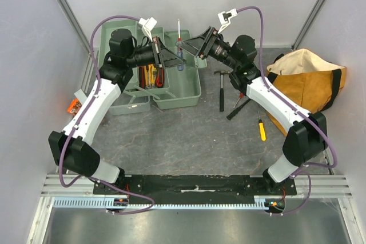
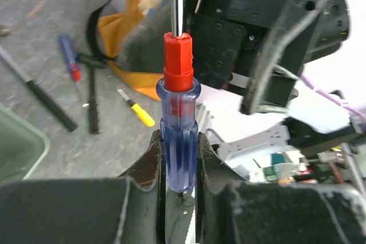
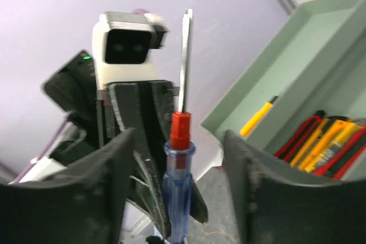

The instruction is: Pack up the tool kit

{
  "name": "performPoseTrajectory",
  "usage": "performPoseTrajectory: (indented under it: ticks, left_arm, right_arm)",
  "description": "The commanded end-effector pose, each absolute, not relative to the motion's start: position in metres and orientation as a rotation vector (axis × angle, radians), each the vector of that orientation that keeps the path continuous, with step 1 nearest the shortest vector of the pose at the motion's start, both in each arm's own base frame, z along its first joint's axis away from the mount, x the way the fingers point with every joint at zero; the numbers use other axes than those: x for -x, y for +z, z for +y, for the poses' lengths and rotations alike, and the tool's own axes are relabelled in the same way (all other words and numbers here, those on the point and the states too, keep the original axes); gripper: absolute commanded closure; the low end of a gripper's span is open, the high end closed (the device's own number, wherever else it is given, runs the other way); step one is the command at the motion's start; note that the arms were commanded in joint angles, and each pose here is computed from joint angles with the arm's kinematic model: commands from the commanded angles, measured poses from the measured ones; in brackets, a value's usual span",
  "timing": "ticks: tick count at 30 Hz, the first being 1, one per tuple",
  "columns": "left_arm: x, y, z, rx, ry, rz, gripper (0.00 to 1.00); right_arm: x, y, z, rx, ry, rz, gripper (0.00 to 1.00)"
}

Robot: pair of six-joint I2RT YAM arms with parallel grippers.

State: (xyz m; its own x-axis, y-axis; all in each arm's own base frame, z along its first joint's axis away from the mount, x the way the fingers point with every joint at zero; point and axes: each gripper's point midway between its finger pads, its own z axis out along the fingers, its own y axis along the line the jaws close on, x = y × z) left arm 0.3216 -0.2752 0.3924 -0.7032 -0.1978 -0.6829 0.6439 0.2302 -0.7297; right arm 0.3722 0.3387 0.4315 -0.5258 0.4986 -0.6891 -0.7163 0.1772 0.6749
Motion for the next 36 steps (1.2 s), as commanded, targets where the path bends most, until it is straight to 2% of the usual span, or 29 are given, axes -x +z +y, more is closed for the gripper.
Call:
performPoseTrajectory:
  ticks: [1, 2, 5, 12, 19, 25, 36]
  left_arm:
    - [-0.331, 0.398, -0.256, -0.416, -1.266, 1.857, 0.98]
    - [-0.336, 0.392, -0.248, -0.404, -1.181, 1.893, 0.98]
    - [-0.358, 0.375, -0.213, -0.333, -0.910, 1.980, 0.98]
    - [-0.392, 0.327, -0.092, -0.033, -0.443, 2.164, 0.98]
    - [-0.391, 0.285, -0.005, 0.161, 0.035, 2.299, 0.98]
    - [-0.384, 0.269, 0.029, 0.244, 0.215, 2.327, 0.98]
    - [-0.382, 0.243, 0.052, 0.277, 0.383, 2.391, 0.89]
  right_arm:
    - [-0.388, 0.419, 0.321, 0.130, 1.410, 1.491, 0.26]
    - [-0.394, 0.414, 0.316, 0.109, 1.371, 1.514, 0.20]
    - [-0.414, 0.391, 0.290, -0.005, 1.238, 1.615, 0.10]
    - [-0.443, 0.341, 0.228, -0.248, 1.050, 1.756, 0.12]
    - [-0.455, 0.264, 0.181, -0.472, 0.819, 1.971, 0.13]
    - [-0.461, 0.246, 0.171, -0.499, 0.782, 2.015, 0.14]
    - [-0.462, 0.193, 0.135, -0.592, 0.573, 2.127, 0.13]
